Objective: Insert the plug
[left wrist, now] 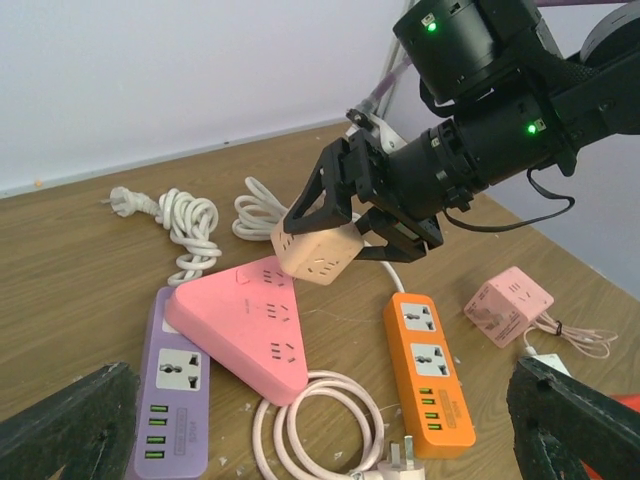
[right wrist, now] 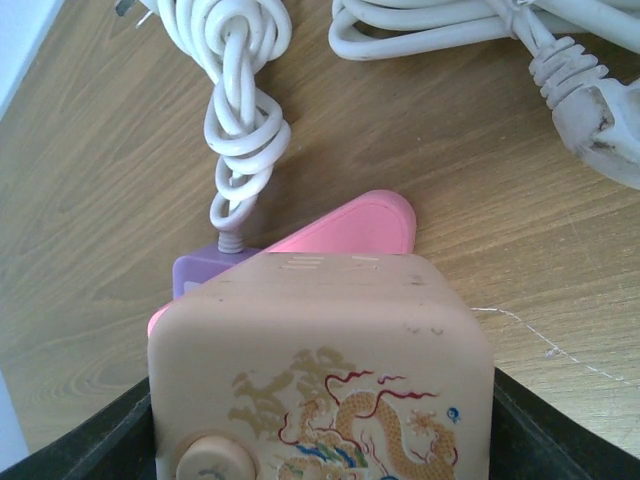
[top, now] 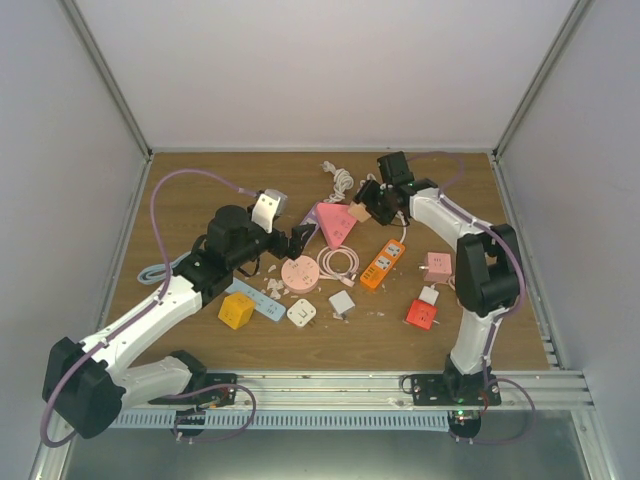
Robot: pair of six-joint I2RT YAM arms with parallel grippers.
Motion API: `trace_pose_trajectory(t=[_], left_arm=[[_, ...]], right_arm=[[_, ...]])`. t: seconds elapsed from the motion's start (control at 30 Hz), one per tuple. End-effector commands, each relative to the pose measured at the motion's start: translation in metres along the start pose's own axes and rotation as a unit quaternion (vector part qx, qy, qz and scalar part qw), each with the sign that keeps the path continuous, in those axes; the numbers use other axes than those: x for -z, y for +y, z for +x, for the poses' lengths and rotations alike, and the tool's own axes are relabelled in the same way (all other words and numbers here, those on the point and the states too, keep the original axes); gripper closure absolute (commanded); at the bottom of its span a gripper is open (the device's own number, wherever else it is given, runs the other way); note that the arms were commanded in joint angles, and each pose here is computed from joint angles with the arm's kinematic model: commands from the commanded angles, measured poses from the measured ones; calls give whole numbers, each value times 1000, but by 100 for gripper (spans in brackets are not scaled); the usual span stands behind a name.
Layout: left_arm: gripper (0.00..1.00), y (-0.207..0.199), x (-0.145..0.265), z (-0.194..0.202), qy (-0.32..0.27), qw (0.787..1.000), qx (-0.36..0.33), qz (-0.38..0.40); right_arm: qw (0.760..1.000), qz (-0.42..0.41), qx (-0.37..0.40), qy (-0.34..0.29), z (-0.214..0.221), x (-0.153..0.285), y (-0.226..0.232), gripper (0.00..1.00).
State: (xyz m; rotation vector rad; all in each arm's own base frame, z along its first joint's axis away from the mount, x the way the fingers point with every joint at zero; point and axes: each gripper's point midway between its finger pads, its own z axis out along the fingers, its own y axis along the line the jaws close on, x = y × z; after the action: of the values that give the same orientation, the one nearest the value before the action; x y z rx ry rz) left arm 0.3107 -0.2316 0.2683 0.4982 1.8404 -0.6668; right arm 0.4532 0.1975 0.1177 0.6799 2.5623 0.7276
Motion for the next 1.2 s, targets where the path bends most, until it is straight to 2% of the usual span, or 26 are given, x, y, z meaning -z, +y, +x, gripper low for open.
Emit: trace_pose_trajectory(t=[0.0, 1.17], left_arm=[[1, 4, 3, -8, -19, 1000, -2, -10], [1, 13, -4, 3, 1, 1000, 5, -29]], right_arm=[[1000, -4, -3, -12, -10, -3, 6, 55], [1000, 18, -7, -15, -10, -32, -7, 54]])
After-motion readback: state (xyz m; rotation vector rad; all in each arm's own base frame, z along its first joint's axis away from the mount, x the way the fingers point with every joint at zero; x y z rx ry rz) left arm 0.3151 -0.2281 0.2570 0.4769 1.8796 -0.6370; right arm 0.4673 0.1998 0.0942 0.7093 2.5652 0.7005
